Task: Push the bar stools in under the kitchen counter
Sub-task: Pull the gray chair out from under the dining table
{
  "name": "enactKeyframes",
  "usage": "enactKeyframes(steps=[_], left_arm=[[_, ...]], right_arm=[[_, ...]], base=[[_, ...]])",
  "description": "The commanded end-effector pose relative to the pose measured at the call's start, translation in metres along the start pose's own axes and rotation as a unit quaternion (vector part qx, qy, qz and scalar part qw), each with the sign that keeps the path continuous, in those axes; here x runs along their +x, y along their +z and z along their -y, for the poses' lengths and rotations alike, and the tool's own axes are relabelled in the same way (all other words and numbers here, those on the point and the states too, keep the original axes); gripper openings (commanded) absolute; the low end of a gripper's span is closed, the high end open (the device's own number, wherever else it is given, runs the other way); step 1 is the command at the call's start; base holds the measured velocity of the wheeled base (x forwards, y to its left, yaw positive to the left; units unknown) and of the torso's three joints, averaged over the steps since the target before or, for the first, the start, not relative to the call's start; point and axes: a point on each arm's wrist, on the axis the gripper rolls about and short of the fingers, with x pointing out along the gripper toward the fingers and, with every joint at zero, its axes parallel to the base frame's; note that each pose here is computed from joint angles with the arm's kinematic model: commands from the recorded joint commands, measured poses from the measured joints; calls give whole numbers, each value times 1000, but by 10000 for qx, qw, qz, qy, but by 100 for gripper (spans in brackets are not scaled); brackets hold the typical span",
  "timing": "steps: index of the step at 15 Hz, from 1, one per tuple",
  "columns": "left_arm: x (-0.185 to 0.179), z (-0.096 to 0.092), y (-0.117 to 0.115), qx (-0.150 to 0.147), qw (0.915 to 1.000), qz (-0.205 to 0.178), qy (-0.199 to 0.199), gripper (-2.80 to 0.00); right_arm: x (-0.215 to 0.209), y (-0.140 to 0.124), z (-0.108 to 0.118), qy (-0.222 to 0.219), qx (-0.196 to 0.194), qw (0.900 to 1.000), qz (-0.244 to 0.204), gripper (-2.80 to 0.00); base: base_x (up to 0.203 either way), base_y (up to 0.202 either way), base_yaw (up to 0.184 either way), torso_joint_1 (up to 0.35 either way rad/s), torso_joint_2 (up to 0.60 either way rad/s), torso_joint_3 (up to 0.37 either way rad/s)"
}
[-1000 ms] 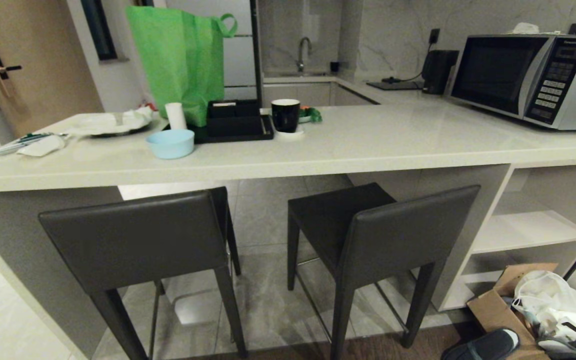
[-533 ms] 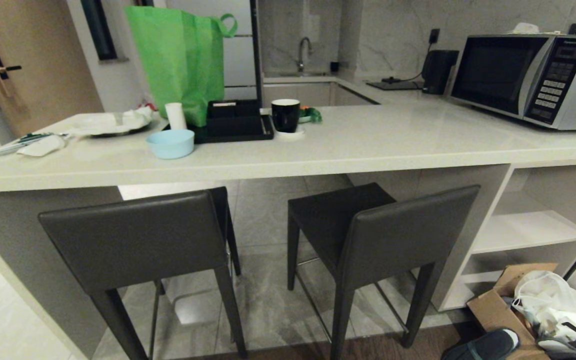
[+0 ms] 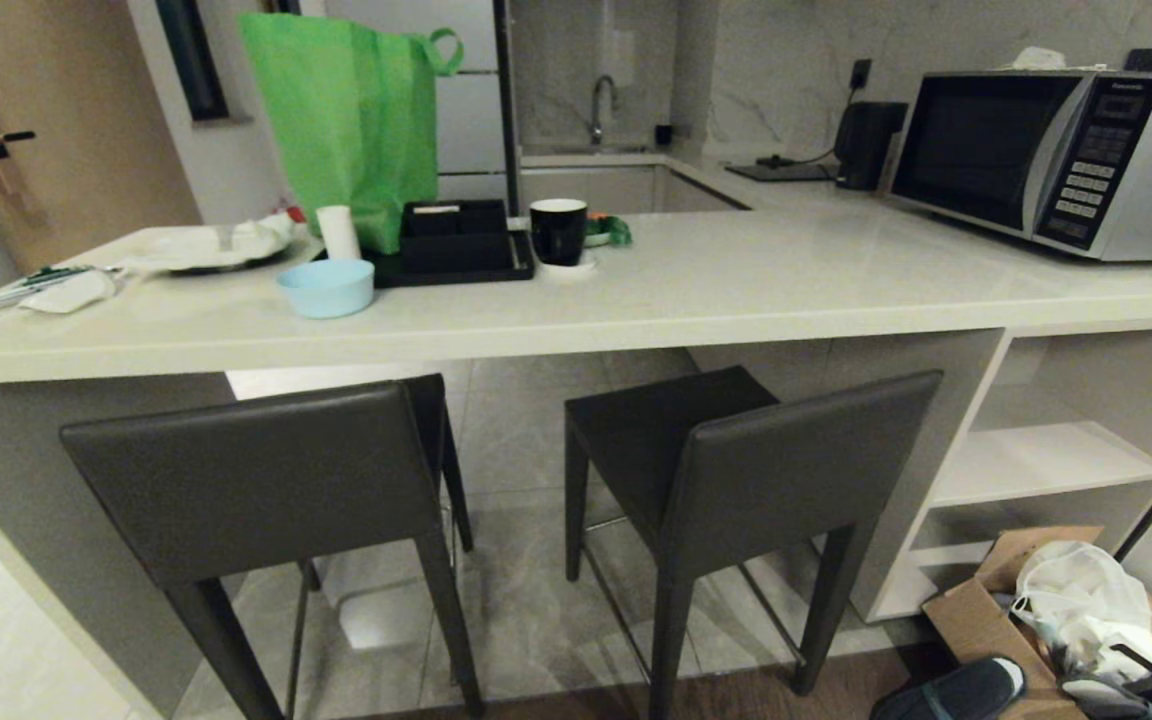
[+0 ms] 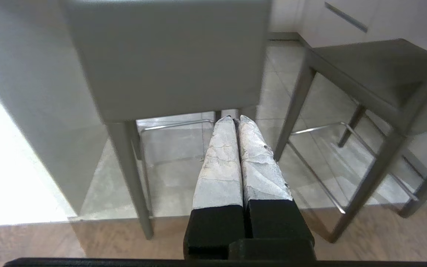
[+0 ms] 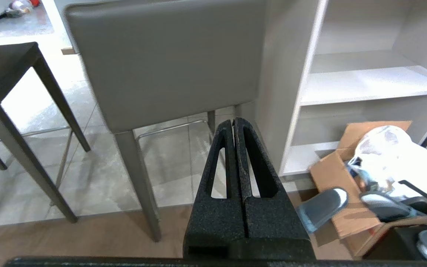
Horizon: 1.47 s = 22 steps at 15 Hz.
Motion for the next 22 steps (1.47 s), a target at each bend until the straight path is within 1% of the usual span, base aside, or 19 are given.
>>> enactKeyframes(steps=[1,19,22], left_arm=[[0,0,-1,-4,10000,-15,-2,-280],[0,0,-1,-4,10000,-15,-3,-280],[0,0,-1,-4,10000,-15,0,-280]], right_arm=[[0,0,0,2,1,10000,-4,-280],[0,0,0,2,1,10000,-4,-280],[0,0,0,2,1,10000,-11,-280]], base=[[0,-186,-3,2,-5,9],[0,-195,1,3,3,3],[0,-128,3,2,2,2]])
